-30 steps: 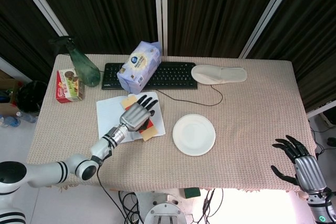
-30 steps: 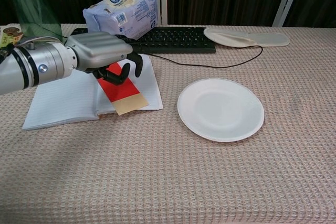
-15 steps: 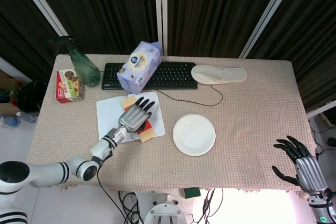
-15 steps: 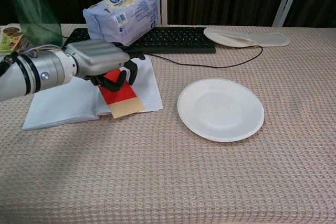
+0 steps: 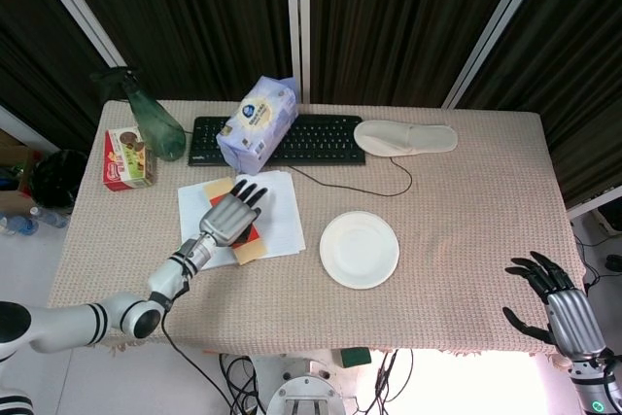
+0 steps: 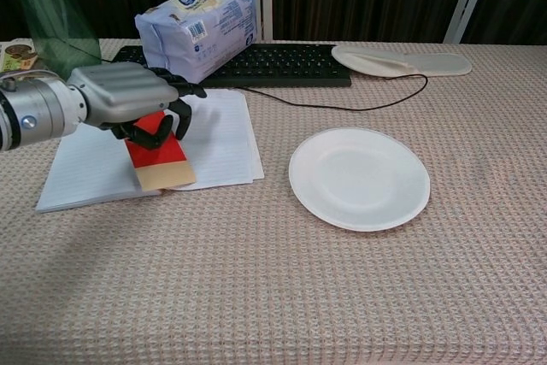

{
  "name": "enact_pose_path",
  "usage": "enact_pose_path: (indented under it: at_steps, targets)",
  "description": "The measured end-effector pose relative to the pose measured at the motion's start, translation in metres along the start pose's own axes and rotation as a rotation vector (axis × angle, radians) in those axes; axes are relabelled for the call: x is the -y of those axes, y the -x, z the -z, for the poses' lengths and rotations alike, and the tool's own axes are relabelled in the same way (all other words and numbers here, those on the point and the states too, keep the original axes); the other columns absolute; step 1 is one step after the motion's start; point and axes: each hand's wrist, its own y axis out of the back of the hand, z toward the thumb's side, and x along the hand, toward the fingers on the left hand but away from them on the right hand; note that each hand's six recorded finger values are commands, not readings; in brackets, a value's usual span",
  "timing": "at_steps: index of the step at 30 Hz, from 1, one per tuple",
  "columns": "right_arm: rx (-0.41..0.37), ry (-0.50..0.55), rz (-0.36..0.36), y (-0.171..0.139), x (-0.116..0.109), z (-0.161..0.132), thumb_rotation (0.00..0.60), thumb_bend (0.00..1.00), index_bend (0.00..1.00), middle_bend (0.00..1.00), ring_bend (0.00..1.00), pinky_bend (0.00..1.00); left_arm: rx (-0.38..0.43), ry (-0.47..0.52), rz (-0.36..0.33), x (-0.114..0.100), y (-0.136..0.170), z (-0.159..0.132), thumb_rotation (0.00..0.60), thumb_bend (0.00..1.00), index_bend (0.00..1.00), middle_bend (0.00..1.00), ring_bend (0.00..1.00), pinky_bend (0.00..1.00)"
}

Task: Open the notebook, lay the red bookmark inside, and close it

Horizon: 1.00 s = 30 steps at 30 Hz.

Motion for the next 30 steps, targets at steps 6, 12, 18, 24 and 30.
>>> enact_pose_path:
  at_steps: [6, 12, 18, 24, 30]
  targets:
    - [-0.006, 0.001, -0.005, 0.001, 0.002, -0.002, 0.600, 0.20, 0.31, 0.21, 0.10, 0.19, -0.019, 0.024, 0.020, 0.005, 0.014, 0.013, 0.334, 0.77, 0.42, 0.02, 0.01, 0.06]
    - [-0.011, -0.001, -0.005, 0.003, 0.002, -0.004, 0.600, 0.20, 0.31, 0.21, 0.10, 0.19, -0.028, 0.047, 0.025, 0.007, 0.022, 0.019, 0.332, 0.77, 0.42, 0.02, 0.00, 0.06]
    - [-0.012, -0.004, -0.001, 0.002, 0.001, -0.005, 0.600, 0.20, 0.31, 0.21, 0.10, 0.19, -0.032, 0.059, 0.018, 0.007, 0.027, 0.022, 0.334, 0.77, 0.42, 0.02, 0.01, 0.06]
    - [-0.015, -0.005, -0.003, 0.003, 0.001, -0.006, 0.600, 0.20, 0.31, 0.21, 0.10, 0.19, -0.029, 0.094, -0.030, -0.005, 0.031, 0.022, 0.335, 0.77, 0.42, 0.02, 0.01, 0.06]
    - [-0.014, -0.005, -0.001, 0.004, -0.001, -0.005, 0.600, 0.20, 0.31, 0.21, 0.10, 0.19, -0.028, 0.116, -0.069, -0.011, 0.044, 0.024, 0.329, 0.75, 0.36, 0.02, 0.01, 0.06]
